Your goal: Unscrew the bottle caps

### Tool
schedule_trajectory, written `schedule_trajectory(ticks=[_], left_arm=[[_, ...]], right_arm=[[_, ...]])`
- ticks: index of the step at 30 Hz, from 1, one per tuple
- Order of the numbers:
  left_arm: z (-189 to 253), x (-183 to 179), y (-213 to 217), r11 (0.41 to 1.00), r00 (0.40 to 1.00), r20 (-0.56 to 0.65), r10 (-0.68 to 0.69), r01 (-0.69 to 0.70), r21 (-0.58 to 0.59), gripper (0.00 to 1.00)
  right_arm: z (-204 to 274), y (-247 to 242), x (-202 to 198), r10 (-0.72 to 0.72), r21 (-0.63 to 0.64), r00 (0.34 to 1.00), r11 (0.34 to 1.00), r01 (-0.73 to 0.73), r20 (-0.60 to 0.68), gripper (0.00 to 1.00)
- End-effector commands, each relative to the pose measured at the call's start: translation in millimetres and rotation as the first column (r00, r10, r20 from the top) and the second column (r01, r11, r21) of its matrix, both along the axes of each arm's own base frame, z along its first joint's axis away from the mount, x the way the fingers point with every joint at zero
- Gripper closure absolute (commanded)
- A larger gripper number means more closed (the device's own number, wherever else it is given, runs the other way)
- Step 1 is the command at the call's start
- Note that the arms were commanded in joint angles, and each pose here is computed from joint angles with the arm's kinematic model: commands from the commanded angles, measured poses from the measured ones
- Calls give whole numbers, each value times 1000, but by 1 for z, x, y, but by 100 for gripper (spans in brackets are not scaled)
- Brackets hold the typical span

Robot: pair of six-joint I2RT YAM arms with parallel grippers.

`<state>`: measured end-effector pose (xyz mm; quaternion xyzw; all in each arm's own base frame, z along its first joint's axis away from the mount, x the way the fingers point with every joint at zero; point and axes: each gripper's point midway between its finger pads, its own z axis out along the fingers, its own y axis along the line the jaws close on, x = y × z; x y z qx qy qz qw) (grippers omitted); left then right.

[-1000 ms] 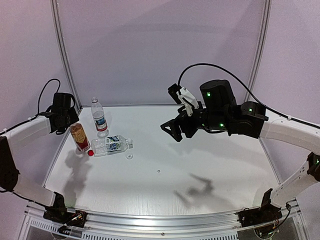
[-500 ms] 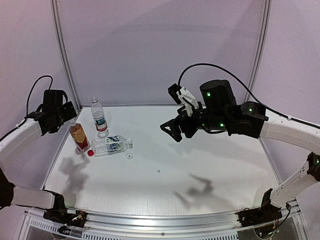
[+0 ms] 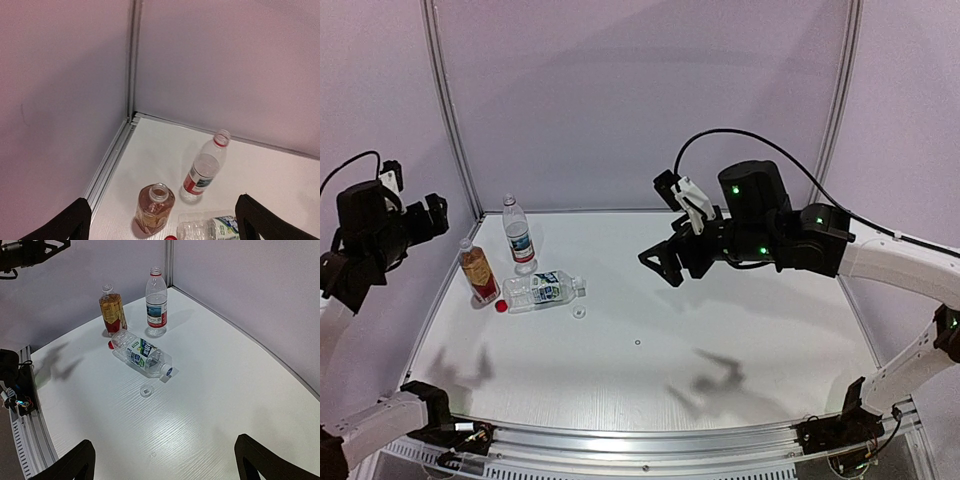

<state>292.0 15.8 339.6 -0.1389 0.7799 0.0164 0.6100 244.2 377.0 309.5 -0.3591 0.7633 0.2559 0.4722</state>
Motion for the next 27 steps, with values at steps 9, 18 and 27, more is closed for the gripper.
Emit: schedule_trajectory(ticks=[9,18,27], left_arm=[[-10,5,-123,707,768,-390,-507,630,321,1],[-89,43,-180,541,473,-651,-594,834,111,1],[-157,72,-208,478,269,-772,-576,877,-52,4]], right_arm=[[-18,13,-9,53,-25,996,998,-55,-72,1],[-24,-11,-15,-9,-7,995,1000,8,-103,1],[-28,-31,-22,-42,-14,993,999,41,-112,1]])
